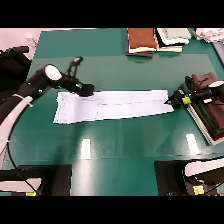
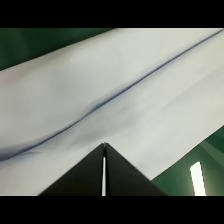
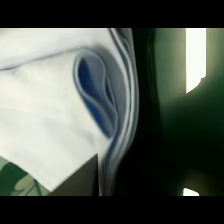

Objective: Fold the shirts.

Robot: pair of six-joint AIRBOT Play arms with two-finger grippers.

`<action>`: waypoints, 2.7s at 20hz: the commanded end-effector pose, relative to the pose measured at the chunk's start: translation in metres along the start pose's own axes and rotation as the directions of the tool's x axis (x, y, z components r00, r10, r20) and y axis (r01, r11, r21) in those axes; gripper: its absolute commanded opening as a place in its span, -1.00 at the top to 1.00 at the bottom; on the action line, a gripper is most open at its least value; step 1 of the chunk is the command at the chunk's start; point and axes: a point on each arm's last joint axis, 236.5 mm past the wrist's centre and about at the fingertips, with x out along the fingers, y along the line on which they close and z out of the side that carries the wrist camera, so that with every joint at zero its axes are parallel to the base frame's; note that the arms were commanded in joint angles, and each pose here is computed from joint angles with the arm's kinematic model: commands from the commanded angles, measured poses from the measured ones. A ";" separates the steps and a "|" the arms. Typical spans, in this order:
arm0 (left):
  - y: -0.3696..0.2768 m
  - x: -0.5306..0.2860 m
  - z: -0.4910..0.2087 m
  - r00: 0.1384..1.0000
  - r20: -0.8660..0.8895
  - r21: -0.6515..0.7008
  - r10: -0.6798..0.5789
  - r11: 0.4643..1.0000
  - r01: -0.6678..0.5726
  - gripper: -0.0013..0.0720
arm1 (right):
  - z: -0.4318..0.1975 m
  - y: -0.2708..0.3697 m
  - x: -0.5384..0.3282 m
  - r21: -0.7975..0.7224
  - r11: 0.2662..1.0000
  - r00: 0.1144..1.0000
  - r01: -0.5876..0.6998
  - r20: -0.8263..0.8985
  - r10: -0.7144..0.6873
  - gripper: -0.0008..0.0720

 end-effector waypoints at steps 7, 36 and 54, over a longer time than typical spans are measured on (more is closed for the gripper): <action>-0.057 0.084 0.011 0.997 -0.037 0.046 -0.066 0.997 0.068 0.89 | 0.039 0.162 -0.088 -0.410 0.912 0.983 0.022 0.176 0.056 0.93; 0.092 -0.328 0.109 0.756 0.500 -0.081 0.422 0.892 -0.444 0.89 | -0.152 0.533 0.125 -0.836 0.449 0.900 -0.317 -0.116 0.420 0.12; 0.009 -0.266 0.120 0.841 0.488 0.108 0.233 0.940 -0.323 0.89 | -0.035 0.228 0.184 -0.232 0.962 0.976 -0.144 -0.195 0.099 -0.69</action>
